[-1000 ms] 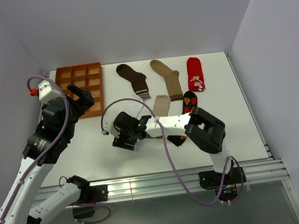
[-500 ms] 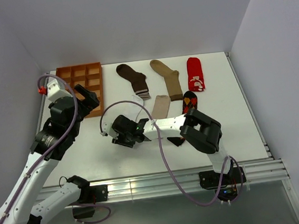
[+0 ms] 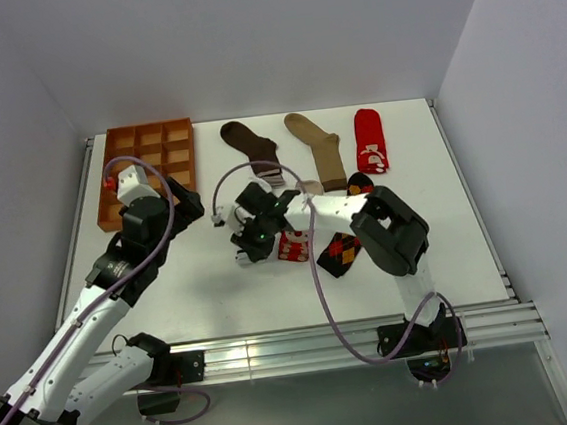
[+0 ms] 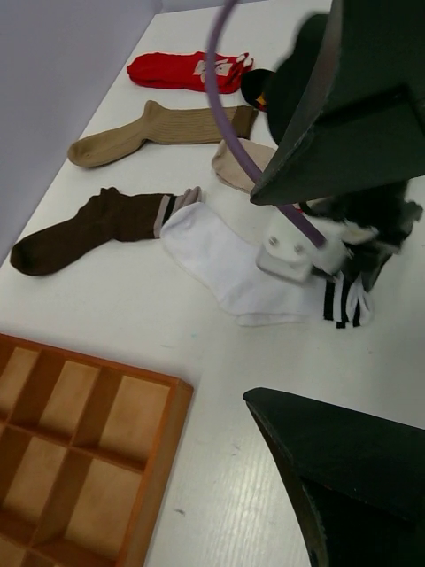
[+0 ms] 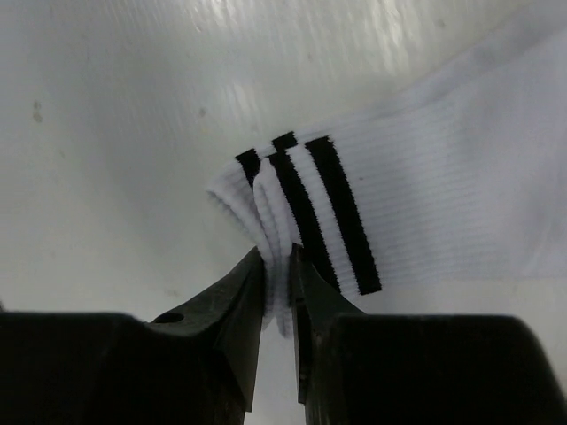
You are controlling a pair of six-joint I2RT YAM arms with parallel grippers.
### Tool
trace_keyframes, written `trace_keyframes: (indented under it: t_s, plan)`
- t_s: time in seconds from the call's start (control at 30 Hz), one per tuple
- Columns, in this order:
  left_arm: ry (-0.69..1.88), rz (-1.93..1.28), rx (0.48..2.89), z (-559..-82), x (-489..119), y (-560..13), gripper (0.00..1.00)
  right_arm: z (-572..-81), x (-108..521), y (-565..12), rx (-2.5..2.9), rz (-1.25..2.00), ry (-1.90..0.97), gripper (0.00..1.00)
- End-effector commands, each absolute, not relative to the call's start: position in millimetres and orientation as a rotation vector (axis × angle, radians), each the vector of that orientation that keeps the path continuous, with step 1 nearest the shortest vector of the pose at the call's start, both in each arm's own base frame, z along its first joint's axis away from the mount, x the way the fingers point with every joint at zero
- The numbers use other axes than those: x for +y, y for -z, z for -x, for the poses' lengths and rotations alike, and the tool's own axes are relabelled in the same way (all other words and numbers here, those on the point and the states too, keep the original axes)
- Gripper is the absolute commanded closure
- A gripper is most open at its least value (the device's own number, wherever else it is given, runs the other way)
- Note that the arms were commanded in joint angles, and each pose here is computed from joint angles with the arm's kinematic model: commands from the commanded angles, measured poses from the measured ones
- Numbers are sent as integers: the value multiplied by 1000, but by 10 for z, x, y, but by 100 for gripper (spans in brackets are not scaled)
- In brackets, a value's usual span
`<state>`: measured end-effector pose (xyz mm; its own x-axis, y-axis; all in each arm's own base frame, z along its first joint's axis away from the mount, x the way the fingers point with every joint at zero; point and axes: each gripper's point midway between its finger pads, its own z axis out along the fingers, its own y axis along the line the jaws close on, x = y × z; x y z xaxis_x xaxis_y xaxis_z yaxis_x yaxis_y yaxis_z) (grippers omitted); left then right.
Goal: Roll the socks
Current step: Roll the sock at the center of the board.
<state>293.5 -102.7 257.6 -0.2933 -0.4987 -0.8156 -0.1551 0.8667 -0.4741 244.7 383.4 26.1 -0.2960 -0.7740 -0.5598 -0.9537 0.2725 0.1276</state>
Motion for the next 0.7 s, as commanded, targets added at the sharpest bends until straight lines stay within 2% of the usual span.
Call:
trace_keyframes:
  t_s: [0.0,0.13,0.27,0.67]
  plan:
    - [498,494,1790,-2990,-1175,-2650,12,-2355,3664,-460,2237,1587,-875,76]
    - [541,477,1813,-2967,-1251,-2342,18,-2315,3596,-573,2285,1586,-1119,76]
    - [602,415,1845,-2945,-1398,-2075,27,-2339,3496,-458,2381,1586,-1212,77]
    - [696,185,1970,-2714,-1796,-1130,31,-2236,3558,-340,2538,1586,-1382,77]
